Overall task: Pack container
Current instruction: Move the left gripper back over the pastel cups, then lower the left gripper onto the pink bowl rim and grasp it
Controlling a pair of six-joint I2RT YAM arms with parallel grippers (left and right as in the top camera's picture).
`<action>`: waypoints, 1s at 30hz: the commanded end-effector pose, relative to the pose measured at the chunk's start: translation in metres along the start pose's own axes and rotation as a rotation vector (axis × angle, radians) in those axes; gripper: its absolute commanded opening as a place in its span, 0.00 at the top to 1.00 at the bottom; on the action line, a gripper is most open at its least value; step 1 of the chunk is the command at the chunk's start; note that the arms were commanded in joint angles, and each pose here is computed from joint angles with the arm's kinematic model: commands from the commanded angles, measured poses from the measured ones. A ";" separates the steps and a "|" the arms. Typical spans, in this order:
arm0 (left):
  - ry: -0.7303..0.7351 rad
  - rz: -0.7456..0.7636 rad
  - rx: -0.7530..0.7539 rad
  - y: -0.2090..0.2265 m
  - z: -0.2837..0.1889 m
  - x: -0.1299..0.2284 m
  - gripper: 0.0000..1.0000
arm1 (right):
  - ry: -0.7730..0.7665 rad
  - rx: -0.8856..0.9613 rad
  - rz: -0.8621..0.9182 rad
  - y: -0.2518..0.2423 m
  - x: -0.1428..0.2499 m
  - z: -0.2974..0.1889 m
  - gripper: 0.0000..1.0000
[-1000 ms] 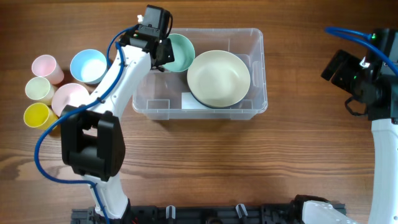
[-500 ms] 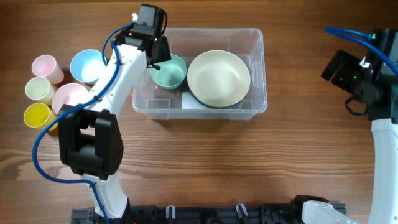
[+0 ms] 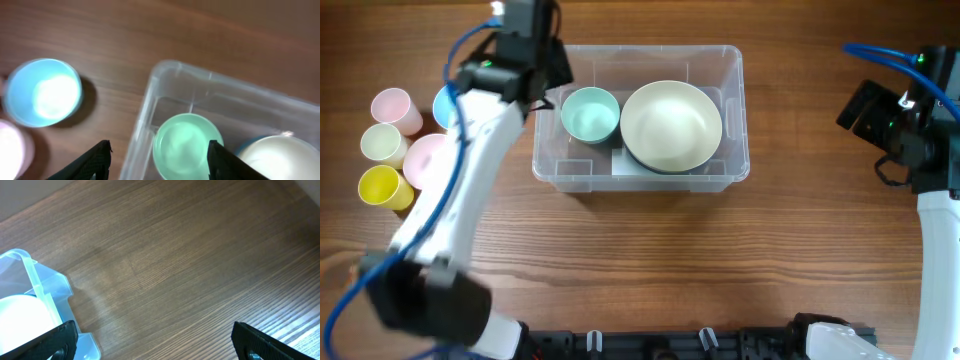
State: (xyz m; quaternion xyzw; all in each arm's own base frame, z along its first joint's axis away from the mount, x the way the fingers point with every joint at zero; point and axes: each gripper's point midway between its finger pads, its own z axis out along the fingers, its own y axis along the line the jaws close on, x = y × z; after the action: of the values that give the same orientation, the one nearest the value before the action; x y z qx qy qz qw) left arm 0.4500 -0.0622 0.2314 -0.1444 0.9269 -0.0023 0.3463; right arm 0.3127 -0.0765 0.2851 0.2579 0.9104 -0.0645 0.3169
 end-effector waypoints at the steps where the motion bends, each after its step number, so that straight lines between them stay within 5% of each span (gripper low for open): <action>1: -0.070 -0.192 -0.059 0.038 -0.038 -0.021 0.37 | -0.017 0.013 0.017 -0.002 -0.007 -0.001 0.00; 3: -0.029 -0.360 -0.137 0.076 -0.038 -0.014 0.29 | -0.017 0.013 0.017 -0.002 -0.007 -0.001 0.00; 5: 0.055 -0.588 -0.230 0.125 -0.034 0.003 0.10 | -0.017 0.014 0.016 -0.002 -0.007 -0.001 0.00; 8: 0.117 -0.812 -0.302 0.163 -0.033 0.019 0.00 | -0.017 0.013 0.017 -0.002 -0.007 -0.001 0.00; 13: 0.191 -1.020 -0.399 0.202 -0.035 0.041 0.05 | -0.017 0.013 0.016 -0.002 -0.007 -0.001 0.00; 22: 0.288 -0.710 -0.519 0.232 -0.024 0.059 0.19 | -0.017 0.014 0.016 -0.002 -0.007 -0.001 0.01; 30: 0.395 -0.466 -0.573 0.249 0.007 0.089 0.16 | -0.017 0.014 0.016 -0.002 -0.007 -0.001 0.00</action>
State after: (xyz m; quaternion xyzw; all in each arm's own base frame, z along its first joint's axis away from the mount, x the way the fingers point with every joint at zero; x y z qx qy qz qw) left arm 0.3304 0.1470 0.1719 -0.5107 0.8411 0.1117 0.1390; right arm 0.3128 -0.0765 0.2849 0.2579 0.9106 -0.0646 0.3165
